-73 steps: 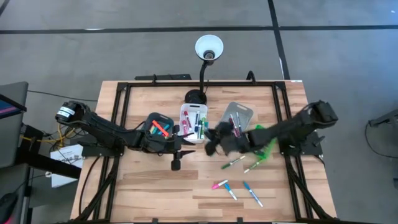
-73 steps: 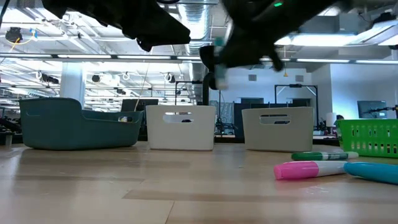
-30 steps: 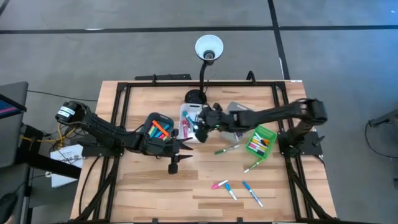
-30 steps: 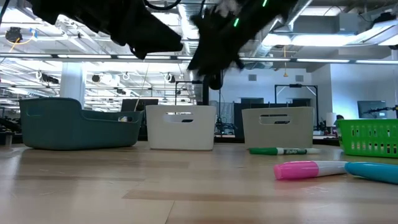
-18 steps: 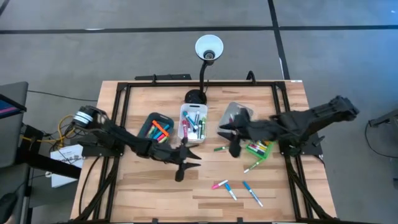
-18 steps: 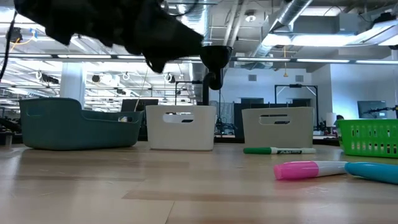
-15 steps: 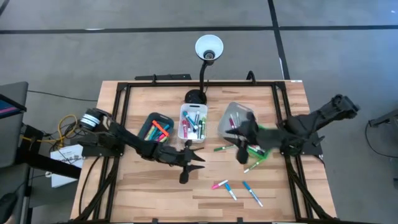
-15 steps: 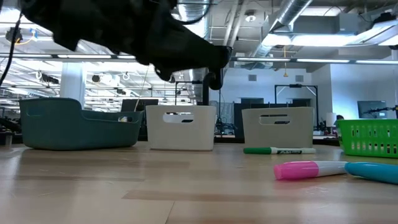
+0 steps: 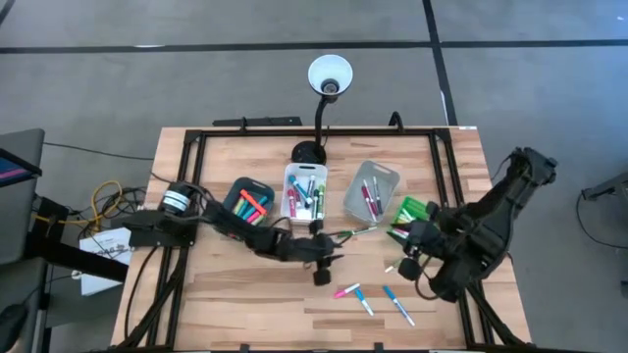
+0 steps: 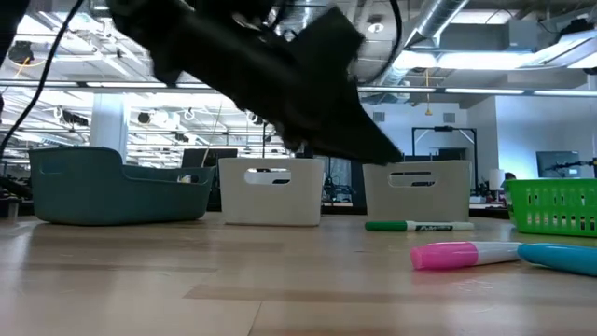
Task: Pick & Place Markers
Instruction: Put the green mini dry erase marker into the gray bin
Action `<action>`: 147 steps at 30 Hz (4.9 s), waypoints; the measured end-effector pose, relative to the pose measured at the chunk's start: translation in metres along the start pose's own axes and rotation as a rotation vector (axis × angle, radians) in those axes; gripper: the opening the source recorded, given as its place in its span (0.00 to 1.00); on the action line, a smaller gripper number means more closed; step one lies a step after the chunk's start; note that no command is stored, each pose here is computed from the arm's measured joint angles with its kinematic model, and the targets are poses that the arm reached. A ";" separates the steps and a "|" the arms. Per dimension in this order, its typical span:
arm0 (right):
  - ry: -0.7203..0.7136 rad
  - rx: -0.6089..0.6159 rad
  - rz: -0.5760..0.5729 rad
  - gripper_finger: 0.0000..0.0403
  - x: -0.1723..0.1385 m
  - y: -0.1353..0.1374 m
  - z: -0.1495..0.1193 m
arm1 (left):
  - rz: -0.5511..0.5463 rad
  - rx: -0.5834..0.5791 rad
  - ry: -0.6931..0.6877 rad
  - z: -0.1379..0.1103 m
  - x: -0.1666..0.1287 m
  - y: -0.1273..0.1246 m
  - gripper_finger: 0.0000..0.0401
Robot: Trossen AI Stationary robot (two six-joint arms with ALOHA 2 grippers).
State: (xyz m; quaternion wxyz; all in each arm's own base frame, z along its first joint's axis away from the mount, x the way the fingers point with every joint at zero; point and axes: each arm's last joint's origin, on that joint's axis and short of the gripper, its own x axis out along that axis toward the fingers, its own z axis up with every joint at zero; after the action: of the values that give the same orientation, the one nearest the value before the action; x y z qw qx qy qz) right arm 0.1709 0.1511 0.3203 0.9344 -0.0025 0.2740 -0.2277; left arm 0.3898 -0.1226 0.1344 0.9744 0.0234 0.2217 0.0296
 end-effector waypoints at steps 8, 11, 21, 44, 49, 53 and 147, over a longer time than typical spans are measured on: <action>0.110 0.037 -0.049 0.17 0.010 -0.004 -0.033 | 0.087 -0.011 0.038 0.003 0.025 0.032 0.24; 0.154 0.122 -0.091 0.16 0.024 -0.007 -0.048 | 0.075 0.000 0.054 0.001 0.028 0.040 0.23; 0.385 0.149 0.196 0.16 0.075 0.011 -0.084 | 0.098 0.073 0.077 0.005 0.024 0.046 0.23; 0.395 0.155 0.253 0.16 0.104 -0.003 -0.063 | 0.036 -0.007 0.054 0.038 0.013 0.037 0.39; 0.397 0.155 0.246 0.16 0.105 -0.004 -0.063 | 0.043 0.005 0.132 0.010 0.032 0.039 0.39; 0.397 0.155 0.246 0.16 0.105 -0.004 -0.063 | 0.074 0.007 0.159 0.000 0.039 0.045 0.40; 0.025 -0.460 0.127 0.49 0.181 0.039 -0.068 | 0.083 0.070 0.343 0.056 -0.048 0.054 0.09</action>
State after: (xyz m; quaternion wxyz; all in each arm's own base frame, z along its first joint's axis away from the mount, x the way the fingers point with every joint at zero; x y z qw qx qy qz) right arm 0.2878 0.1168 0.1649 0.9183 -0.1951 0.3298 -0.1000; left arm 0.3683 -0.0738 0.2091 0.9188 0.0610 0.3845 0.0654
